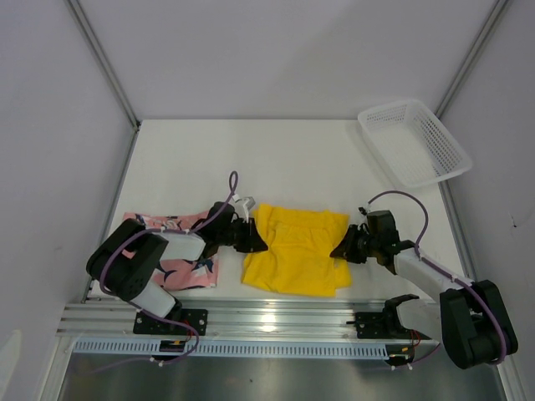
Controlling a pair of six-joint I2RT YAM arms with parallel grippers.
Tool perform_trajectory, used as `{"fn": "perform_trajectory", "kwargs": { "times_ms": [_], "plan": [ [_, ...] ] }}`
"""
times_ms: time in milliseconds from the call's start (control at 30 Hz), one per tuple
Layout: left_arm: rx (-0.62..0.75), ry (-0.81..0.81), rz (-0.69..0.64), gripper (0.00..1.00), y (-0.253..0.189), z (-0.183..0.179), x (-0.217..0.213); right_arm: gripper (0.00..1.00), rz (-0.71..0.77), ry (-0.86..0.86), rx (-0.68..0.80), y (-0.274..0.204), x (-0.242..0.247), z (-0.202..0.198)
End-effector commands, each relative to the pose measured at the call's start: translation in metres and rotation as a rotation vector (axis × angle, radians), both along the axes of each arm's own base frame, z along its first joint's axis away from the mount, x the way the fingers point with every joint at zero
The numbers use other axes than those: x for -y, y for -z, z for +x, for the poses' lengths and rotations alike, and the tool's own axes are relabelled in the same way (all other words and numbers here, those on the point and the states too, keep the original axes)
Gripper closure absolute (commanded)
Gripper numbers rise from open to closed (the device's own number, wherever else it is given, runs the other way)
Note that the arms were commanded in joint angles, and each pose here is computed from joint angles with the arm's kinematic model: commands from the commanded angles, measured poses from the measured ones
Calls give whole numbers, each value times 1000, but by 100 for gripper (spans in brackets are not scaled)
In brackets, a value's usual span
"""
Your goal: Fold and stack the shorts
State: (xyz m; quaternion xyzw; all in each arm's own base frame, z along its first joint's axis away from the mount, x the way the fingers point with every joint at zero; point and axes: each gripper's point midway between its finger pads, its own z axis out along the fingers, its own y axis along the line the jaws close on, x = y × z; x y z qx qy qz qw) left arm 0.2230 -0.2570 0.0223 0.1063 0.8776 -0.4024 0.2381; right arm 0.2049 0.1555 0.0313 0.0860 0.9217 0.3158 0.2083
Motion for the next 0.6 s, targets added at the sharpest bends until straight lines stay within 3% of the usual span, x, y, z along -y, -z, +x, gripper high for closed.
{"fn": "perform_trajectory", "kwargs": {
  "times_ms": [0, 67, 233, 300, 467, 567],
  "plan": [
    [32, 11, 30, 88, -1, 8, 8, 87, 15, -2, 37, -7, -4, 5],
    [46, 4, 48, 100, -2, 10, 9, 100, 21, -9, 49, -10, -7, 6],
    [43, -69, 147, 100, -9, 18, -3, 100, 9, -23, 104, -27, -12, 13],
    [93, -108, 162, 100, -29, 30, -5, 100, 5, -21, 140, -41, -15, 21],
    [66, -173, 296, 100, -46, 37, -28, 100, 19, -33, 225, -75, -30, 43],
    [90, -241, 299, 100, -69, 52, -38, 100, 25, -55, 272, -98, -49, 60]
  ]
}}
